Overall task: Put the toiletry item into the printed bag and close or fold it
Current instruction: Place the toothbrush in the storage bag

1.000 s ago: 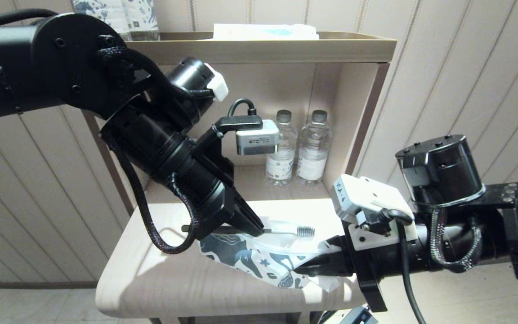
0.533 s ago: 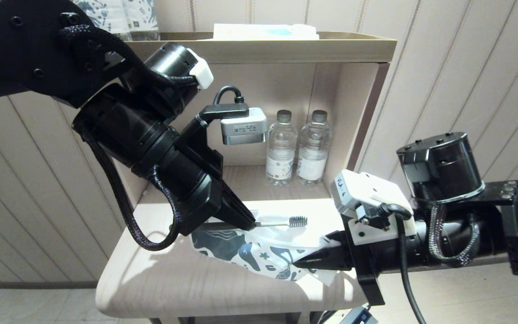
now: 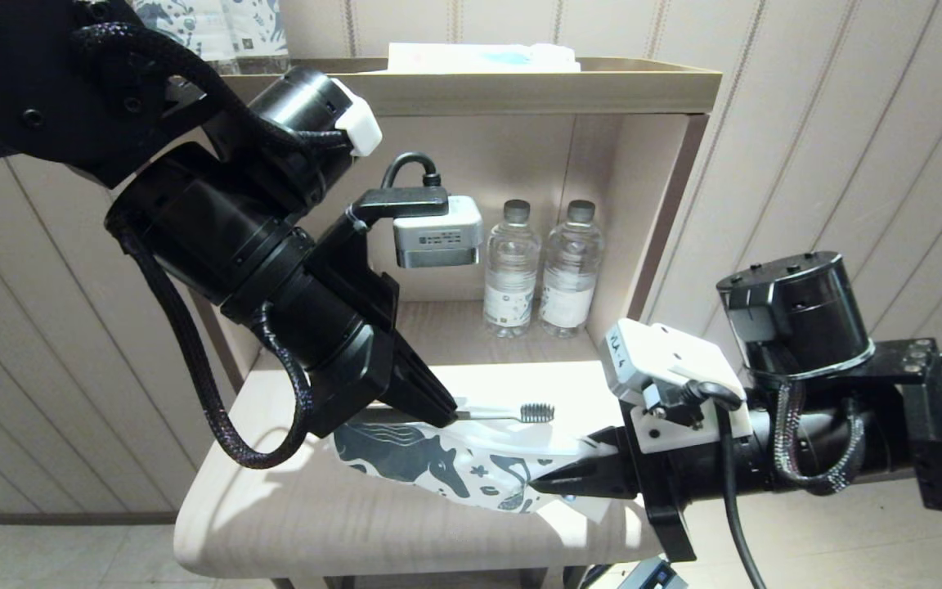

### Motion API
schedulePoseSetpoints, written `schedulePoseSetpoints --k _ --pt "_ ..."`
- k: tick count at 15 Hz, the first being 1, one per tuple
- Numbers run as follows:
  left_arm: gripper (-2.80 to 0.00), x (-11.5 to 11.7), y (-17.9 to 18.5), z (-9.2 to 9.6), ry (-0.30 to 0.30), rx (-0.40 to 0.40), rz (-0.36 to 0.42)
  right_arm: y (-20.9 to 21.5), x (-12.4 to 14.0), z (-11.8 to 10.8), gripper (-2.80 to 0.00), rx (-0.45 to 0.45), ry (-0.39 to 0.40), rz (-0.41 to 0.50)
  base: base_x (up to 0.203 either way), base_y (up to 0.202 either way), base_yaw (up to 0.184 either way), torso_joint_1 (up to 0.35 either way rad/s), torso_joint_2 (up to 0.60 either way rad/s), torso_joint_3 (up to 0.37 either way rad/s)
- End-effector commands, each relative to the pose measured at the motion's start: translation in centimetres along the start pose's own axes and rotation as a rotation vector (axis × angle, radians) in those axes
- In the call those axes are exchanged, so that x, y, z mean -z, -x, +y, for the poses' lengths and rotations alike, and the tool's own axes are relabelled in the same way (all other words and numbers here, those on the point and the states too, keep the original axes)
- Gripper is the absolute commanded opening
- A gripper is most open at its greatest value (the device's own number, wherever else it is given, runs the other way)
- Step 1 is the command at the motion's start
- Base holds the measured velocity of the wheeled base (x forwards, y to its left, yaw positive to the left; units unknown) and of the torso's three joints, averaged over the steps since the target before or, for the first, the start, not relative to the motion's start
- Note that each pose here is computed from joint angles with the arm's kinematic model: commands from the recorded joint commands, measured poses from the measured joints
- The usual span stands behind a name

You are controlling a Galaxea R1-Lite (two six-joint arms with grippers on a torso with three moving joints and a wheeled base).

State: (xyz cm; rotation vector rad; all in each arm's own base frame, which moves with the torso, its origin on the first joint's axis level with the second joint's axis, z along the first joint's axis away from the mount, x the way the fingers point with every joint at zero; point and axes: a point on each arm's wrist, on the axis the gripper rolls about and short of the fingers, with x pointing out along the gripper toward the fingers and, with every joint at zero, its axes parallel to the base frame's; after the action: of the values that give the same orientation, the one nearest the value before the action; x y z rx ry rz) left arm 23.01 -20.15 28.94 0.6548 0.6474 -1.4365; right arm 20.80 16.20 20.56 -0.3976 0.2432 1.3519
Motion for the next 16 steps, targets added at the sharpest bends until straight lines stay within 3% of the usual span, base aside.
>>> schedulePoseSetpoints --k 1,3,8,11,16 --pt "-2.80 -0.1 1.1 -0.6 -0.019 -0.042 0.004 -0.2 0.6 0.1 -2.80 -0.002 0.003 -0.002 0.000 0.000 0.000 0.000 0.00 0.000" --pt "-2.80 -0.2 2.1 -1.1 -0.045 -0.105 0.019 -0.7 1.0 -0.1 -2.80 -0.004 -0.002 0.002 0.000 0.000 0.000 0.000 0.00 0.000" --pt "-2.80 -2.0 3.7 -1.1 -0.156 -0.230 -0.121 -1.1 0.8 0.0 -2.80 -0.016 0.004 0.000 0.000 0.000 0.000 0.000 0.00 0.000" --pt "-2.80 -3.6 2.7 -1.5 -0.208 -0.152 -0.241 -1.2 0.7 -0.1 -2.80 -0.016 0.005 -0.002 0.000 0.000 0.000 0.000 0.00 0.000" --pt "-2.80 -4.8 1.0 -0.4 -0.103 -0.039 -0.383 -1.1 0.9 -0.1 -2.80 -0.015 0.000 0.001 0.000 0.000 0.000 0.000 0.00 0.000"
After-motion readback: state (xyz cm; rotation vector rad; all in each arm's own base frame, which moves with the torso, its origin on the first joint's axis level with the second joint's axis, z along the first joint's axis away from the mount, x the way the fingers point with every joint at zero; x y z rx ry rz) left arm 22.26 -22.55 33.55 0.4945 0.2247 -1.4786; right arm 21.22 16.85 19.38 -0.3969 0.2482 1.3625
